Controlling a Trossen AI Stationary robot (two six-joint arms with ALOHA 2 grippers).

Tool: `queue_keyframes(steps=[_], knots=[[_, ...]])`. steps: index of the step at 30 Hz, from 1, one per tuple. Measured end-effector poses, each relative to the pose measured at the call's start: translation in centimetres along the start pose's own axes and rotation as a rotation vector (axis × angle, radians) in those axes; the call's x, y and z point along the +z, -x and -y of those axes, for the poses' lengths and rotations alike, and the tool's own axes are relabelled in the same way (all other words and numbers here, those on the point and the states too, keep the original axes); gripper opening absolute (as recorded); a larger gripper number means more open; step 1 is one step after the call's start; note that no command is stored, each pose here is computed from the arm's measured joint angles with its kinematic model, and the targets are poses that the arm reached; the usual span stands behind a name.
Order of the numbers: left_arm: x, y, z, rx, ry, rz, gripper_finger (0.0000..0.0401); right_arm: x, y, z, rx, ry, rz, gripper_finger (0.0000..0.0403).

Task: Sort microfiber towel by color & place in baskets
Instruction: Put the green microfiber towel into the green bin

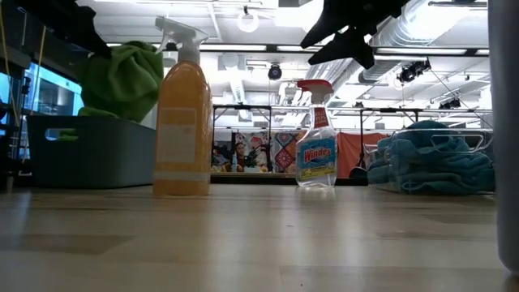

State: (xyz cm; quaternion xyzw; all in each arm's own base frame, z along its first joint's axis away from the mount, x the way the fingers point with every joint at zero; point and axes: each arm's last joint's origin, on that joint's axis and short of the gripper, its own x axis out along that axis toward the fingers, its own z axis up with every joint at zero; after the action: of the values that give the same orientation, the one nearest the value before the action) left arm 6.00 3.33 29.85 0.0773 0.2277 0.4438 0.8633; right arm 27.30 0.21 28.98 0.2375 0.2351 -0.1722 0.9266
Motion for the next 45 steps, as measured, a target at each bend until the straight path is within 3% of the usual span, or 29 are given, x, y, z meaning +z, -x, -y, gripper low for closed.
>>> queue_keyframes(steps=[11,21,28,33,45], knots=[[0.6,-0.5,0.3,0.007,0.056,0.013,0.0,0.0,0.0,0.0,0.0,0.014,0.0,0.0165],[1.9,-2.5,1.8,0.007,0.061,-0.061,0.0,-0.2,0.0,0.1,-0.01,0.147,-0.019,0.0165],[3.9,-3.8,0.9,-0.015,-0.035,-0.353,0.0,-0.7,0.0,0.5,-0.04,0.242,-0.08,0.0165],[4.3,-5.8,0.2,-0.136,-0.157,-0.6,0.0,-0.9,0.1,0.6,-0.048,0.276,-0.099,0.0165],[2.4,-12.5,-0.3,-0.252,-0.363,-0.922,0.0,-1.0,0.1,0.6,-0.047,0.302,-0.108,0.0165]])
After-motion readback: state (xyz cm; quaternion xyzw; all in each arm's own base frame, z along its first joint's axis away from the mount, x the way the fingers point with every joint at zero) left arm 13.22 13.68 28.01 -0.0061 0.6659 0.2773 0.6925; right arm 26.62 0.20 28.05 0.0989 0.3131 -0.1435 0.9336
